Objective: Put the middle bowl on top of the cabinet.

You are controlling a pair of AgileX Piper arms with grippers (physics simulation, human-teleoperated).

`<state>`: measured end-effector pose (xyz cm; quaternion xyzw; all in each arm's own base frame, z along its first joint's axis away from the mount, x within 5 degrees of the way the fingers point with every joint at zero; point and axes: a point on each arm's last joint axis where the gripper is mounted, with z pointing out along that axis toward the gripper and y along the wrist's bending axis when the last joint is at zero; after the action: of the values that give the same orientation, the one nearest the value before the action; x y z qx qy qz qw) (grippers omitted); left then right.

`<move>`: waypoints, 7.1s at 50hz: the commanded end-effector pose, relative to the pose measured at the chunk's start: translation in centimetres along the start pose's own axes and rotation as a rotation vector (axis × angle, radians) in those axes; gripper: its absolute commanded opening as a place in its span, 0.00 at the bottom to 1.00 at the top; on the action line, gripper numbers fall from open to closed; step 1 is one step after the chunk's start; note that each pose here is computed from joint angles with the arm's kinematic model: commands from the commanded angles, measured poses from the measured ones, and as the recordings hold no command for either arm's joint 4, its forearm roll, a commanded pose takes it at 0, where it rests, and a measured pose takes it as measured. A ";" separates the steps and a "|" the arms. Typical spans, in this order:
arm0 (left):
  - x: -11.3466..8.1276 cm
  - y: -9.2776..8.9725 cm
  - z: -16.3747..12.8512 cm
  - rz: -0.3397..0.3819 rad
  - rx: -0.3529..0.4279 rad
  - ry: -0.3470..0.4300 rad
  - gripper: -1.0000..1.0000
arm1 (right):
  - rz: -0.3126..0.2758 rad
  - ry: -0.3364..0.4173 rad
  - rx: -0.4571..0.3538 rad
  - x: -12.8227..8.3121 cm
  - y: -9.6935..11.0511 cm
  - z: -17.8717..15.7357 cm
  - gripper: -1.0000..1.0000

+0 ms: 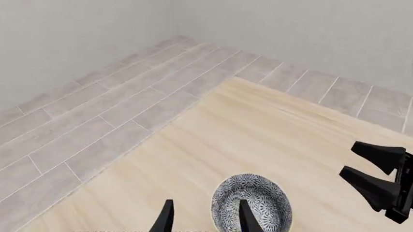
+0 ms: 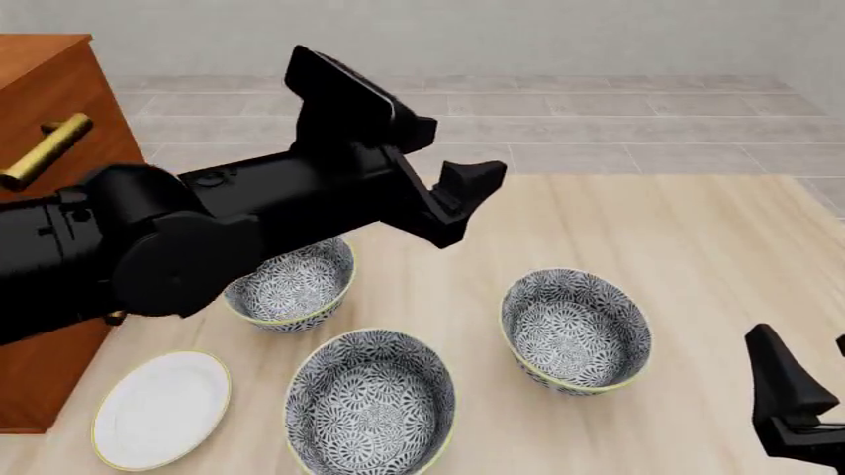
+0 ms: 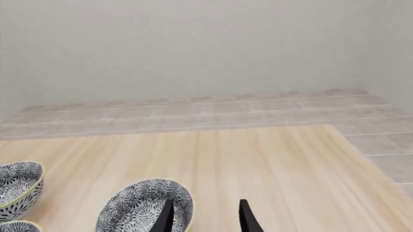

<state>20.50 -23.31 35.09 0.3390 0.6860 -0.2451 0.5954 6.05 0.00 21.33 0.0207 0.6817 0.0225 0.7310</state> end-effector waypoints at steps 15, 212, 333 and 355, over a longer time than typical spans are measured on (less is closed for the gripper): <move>1.3 0.5 4.2 -0.101 -0.013 0.107 1.00 | 0.010 0.001 -0.003 0.0 0.0 0.1 1.00; 17.2 -1.3 13.5 -0.418 -0.057 0.420 1.00 | 0.005 -0.010 -0.024 0.0 0.1 -0.3 1.00; 5.2 -2.7 7.4 -0.419 0.014 0.302 0.00 | -0.001 -0.006 -0.023 0.0 0.1 -0.3 1.00; 2.8 -1.7 4.7 -0.486 -0.011 0.285 0.00 | -0.004 -0.008 -0.018 0.0 0.1 -0.3 1.00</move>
<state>22.35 -28.64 29.76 0.2199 0.8250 -0.3128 0.4162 5.78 0.12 21.32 0.0126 0.6789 0.0283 0.7335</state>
